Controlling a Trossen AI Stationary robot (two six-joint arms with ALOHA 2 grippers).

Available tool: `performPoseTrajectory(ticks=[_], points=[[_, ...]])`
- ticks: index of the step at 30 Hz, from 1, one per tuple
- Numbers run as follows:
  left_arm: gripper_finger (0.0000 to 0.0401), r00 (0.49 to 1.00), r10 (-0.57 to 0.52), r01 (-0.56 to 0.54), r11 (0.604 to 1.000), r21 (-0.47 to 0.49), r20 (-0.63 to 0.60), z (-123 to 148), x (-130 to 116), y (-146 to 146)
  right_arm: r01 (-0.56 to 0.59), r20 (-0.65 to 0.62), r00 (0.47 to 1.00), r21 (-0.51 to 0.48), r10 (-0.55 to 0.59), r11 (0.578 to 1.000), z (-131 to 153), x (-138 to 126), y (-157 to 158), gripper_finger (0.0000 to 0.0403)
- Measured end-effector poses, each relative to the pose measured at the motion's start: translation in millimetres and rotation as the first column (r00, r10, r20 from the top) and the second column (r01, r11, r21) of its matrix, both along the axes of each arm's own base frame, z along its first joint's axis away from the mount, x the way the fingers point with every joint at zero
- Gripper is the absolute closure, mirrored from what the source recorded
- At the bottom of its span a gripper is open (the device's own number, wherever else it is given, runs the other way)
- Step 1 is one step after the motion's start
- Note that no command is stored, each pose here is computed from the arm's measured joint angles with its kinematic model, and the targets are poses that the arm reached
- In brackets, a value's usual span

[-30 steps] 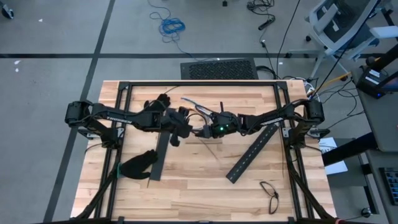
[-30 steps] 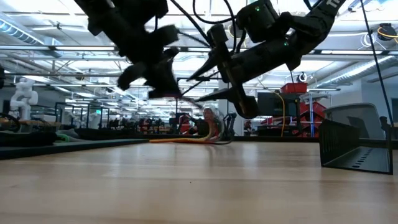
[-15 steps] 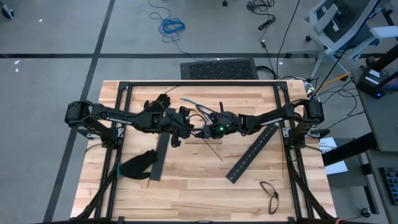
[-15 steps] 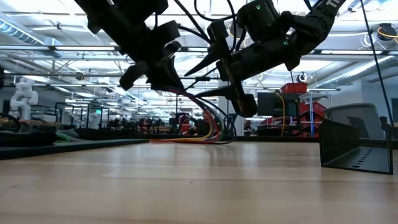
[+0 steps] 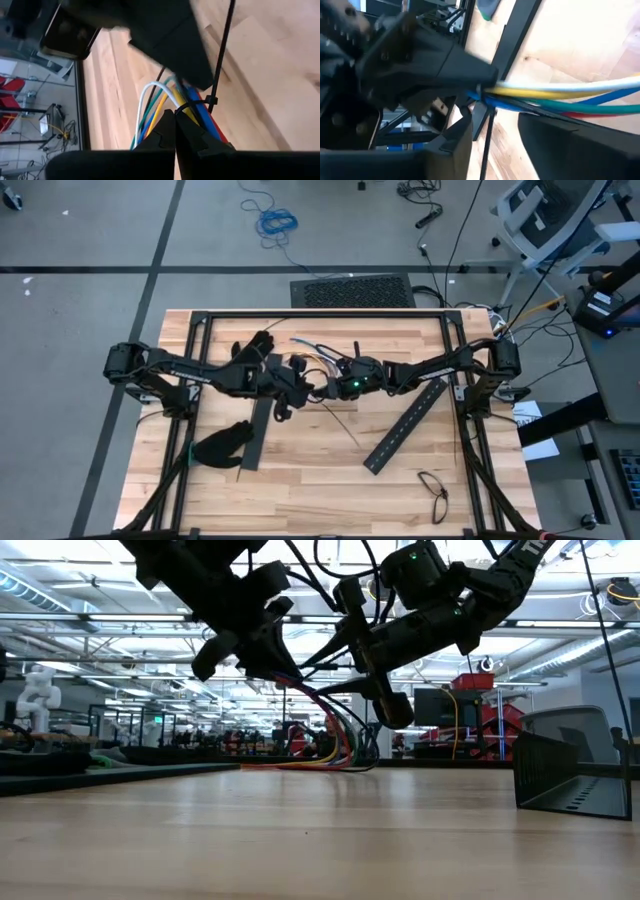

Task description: Ziptie cables

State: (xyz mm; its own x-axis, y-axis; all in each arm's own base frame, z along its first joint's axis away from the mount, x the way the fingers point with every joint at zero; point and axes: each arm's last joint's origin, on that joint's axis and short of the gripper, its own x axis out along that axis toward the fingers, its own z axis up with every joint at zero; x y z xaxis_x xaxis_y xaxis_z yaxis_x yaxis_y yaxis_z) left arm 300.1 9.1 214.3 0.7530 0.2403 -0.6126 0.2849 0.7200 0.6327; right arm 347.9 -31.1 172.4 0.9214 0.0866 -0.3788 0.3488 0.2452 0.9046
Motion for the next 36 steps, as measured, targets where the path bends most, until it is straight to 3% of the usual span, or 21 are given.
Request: performPoseTrajectory(ticks=[8, 22, 28, 33, 36], points=[[0.0401, 1.0, 0.005, -0.005, 1.0, 0.01, 0.005, 0.6, 0.1, -1.8, -0.004, 0.008, 1.0, 0.009, 0.004, 1.0, 0.7, 0.5, 1.4, 0.0292], [0.0401, 0.998, 0.036, -0.038, 0.999, 0.035, 0.043, 3.8, 2.1, -0.7, -0.002, 0.019, 1.0, 0.032, 0.002, 0.999, 1.9, 1.1, 2.9, 0.0291], [0.0401, 0.998, 0.039, -0.04, 0.999, 0.037, 0.042, 3.7, 2.0, -0.6, -0.01, 0.019, 1.0, 0.035, 0.009, 0.999, 1.9, 1.0, 3.1, 0.0327], [0.0401, 0.998, 0.04, -0.041, 0.998, 0.038, 0.038, 3.5, 1.8, -0.5, -0.033, 0.022, 0.999, 0.005, 0.033, 0.999, 1.8, 0.9, 3.4, 0.0392], [0.0401, 0.998, 0.052, -0.053, 0.997, 0.048, 0.036, 3.4, 1.5, -0.6, -0.036, 0.021, 0.999, -0.003, 0.036, 0.999, 1.6, 0.9, 3.3, 0.04]])
